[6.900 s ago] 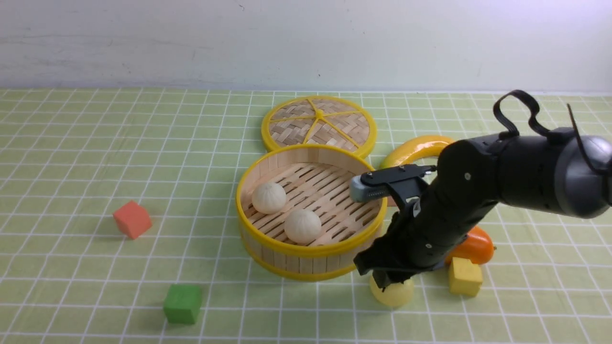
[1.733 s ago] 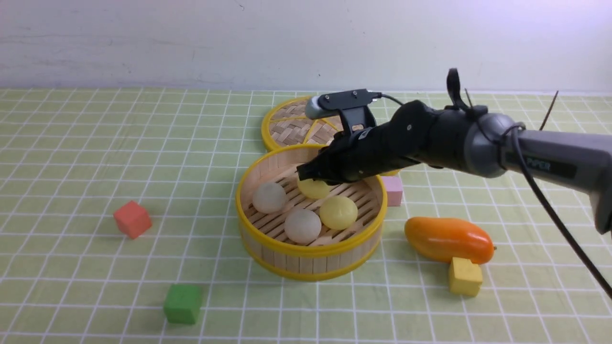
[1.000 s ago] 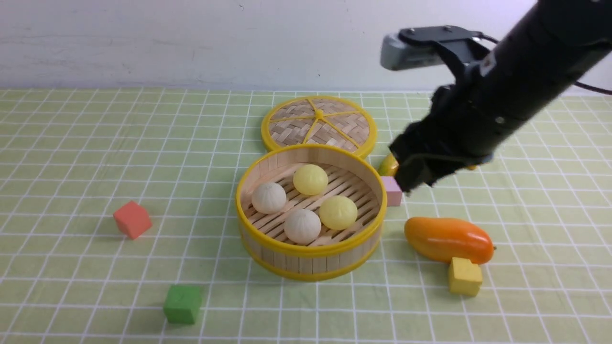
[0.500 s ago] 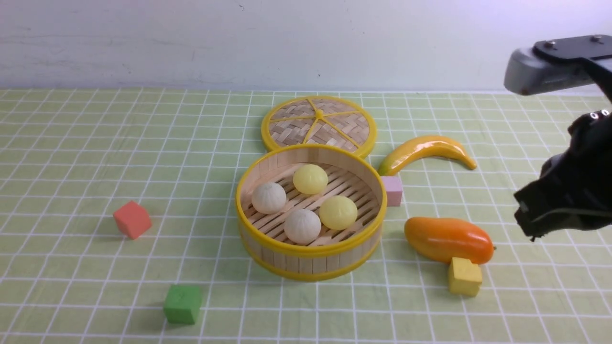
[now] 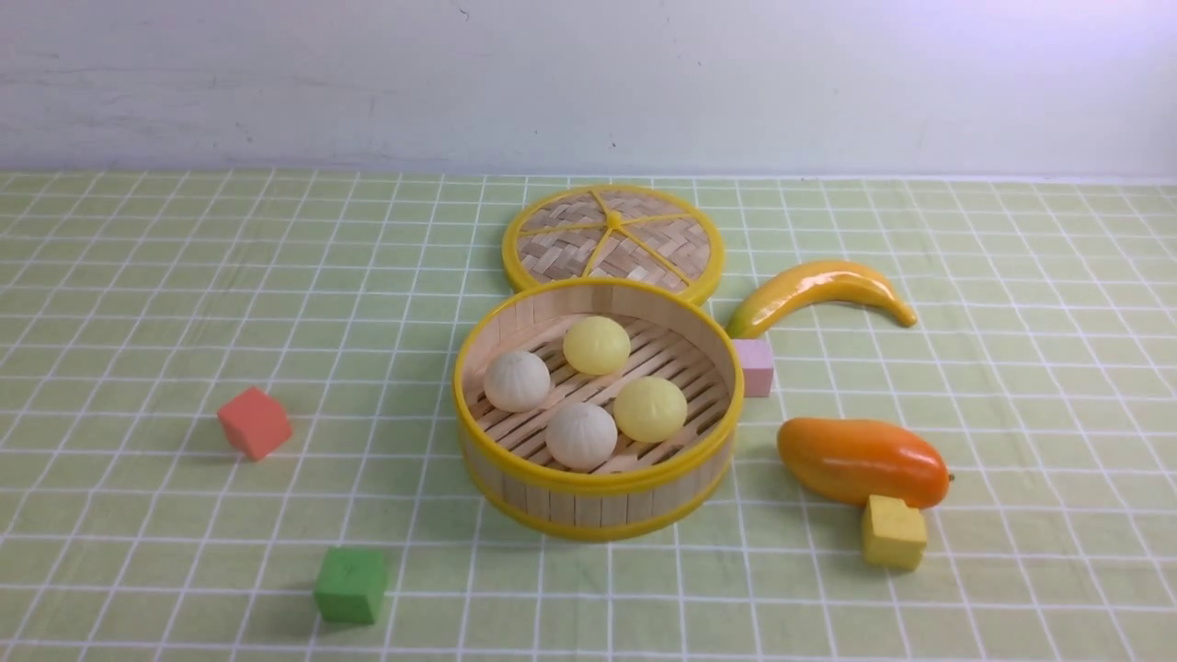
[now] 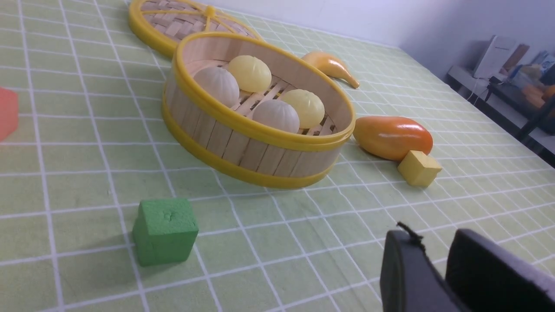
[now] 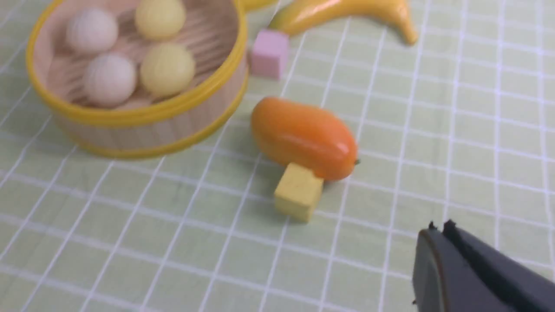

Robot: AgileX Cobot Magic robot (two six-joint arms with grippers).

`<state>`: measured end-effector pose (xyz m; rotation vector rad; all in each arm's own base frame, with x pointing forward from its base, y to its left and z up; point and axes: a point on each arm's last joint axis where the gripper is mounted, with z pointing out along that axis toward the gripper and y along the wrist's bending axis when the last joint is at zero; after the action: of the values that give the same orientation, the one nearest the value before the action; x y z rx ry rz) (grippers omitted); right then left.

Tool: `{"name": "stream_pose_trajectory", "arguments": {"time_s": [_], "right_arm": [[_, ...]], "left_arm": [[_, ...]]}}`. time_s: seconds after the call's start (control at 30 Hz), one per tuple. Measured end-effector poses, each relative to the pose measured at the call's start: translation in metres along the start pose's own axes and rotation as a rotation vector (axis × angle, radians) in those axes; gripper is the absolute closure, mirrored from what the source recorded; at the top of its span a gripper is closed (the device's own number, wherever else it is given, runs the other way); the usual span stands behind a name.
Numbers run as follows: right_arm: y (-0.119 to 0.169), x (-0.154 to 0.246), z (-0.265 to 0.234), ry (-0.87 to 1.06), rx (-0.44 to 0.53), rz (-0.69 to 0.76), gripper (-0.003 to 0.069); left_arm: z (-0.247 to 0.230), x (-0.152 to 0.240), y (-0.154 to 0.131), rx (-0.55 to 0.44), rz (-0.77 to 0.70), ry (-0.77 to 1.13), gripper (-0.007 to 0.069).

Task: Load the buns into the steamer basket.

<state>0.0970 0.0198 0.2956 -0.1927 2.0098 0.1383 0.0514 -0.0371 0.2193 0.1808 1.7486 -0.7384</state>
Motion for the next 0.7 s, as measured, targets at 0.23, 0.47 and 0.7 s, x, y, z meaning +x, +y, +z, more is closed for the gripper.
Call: {"name": "stream_pose_trajectory", "arguments": {"time_s": [0.23,0.47,0.7], "right_arm": [[-0.009,0.12,0.009,-0.194,0.125,0.11,0.0679],[-0.011,0.131,0.01,-0.15,0.149,0.187,0.0678],[-0.011,0.131,0.01,-0.15,0.153,0.187,0.0675]], "left_arm": [[0.0,0.001,0.0,-0.001,0.0,0.009,0.047],[0.0,0.002,0.0,-0.004,0.0,0.016,0.0466],[0.0,0.002,0.0,-0.004,0.0,0.017,0.046]]}}
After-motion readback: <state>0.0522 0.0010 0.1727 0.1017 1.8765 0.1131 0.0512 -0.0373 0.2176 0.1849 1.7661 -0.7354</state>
